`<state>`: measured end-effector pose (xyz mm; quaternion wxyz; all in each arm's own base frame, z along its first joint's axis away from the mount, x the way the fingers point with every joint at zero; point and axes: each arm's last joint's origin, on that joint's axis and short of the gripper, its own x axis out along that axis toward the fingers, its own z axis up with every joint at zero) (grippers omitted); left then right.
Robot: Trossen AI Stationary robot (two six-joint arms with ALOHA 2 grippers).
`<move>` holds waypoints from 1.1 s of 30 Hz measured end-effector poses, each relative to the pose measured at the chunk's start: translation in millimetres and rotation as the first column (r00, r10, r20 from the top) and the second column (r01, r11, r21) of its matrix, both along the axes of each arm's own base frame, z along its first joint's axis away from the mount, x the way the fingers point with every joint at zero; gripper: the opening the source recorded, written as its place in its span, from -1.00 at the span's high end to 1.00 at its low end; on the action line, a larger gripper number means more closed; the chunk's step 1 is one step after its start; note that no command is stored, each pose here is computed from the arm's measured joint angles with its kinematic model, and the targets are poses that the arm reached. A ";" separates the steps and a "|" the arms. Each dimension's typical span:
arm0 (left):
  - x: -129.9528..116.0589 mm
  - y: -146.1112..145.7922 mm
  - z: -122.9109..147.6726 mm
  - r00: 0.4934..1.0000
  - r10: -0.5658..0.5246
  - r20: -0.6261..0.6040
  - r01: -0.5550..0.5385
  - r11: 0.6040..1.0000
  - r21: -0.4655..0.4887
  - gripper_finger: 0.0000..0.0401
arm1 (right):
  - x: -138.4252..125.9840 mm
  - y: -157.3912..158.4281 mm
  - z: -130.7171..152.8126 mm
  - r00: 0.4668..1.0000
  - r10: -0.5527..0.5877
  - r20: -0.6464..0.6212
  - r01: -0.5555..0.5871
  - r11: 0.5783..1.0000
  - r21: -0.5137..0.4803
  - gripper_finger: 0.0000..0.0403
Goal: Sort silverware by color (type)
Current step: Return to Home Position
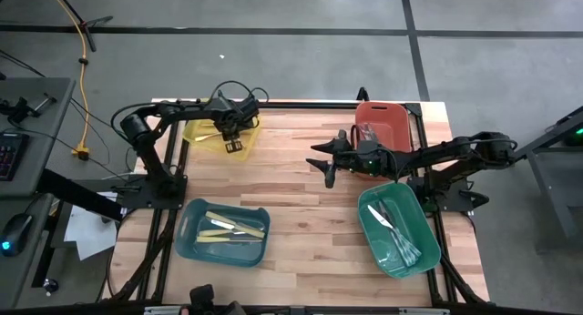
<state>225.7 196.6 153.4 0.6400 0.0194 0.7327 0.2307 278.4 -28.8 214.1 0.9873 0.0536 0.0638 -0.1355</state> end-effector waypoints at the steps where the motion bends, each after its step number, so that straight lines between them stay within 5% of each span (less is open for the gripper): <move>1: -0.4 -0.1 0.8 1.000 -0.005 -0.009 0.005 1.000 0.002 0.56 | 0.0 0.0 0.0 1.000 0.000 0.000 0.000 1.000 0.000 -0.02; 8: 6.5 8.3 41.3 0.998 0.025 -0.060 -0.021 0.998 0.065 0.30 | 0.0 0.0 0.1 1.000 0.000 0.001 0.000 1.000 -0.002 -0.02; 12: 10.8 9.7 84.7 0.983 0.096 0.155 -0.116 0.985 0.127 0.26 | 0.1 -0.1 1.1 1.000 0.001 0.009 -0.001 1.000 -0.009 -0.02; 14: 8.9 4.7 106.5 0.937 0.098 0.335 -0.147 0.981 0.125 0.26 | 0.1 -0.1 1.2 1.000 0.001 0.009 -0.001 1.000 -0.011 -0.02; 18: -5.1 -22.8 145.2 0.724 0.014 0.690 -0.068 0.996 0.051 0.26 | 0.2 -0.1 1.3 1.000 0.002 0.009 -0.002 1.000 -0.017 -0.02; 21: -23.4 -54.8 158.6 0.554 -0.072 0.829 0.046 0.997 0.056 0.26 | 0.2 -0.1 1.6 1.000 0.004 0.007 -0.004 0.999 -0.036 -0.02; 26: -55.6 -106.6 143.6 0.309 -0.152 0.939 0.134 0.984 0.115 0.26 | 0.4 -0.1 3.5 1.000 0.004 0.027 -0.003 0.999 -0.038 -0.02; 33: -80.5 -148.6 98.6 -0.152 -0.214 0.965 0.178 0.955 0.240 0.26 | 0.6 -0.2 5.6 0.999 0.005 0.049 -0.003 0.999 -0.040 -0.02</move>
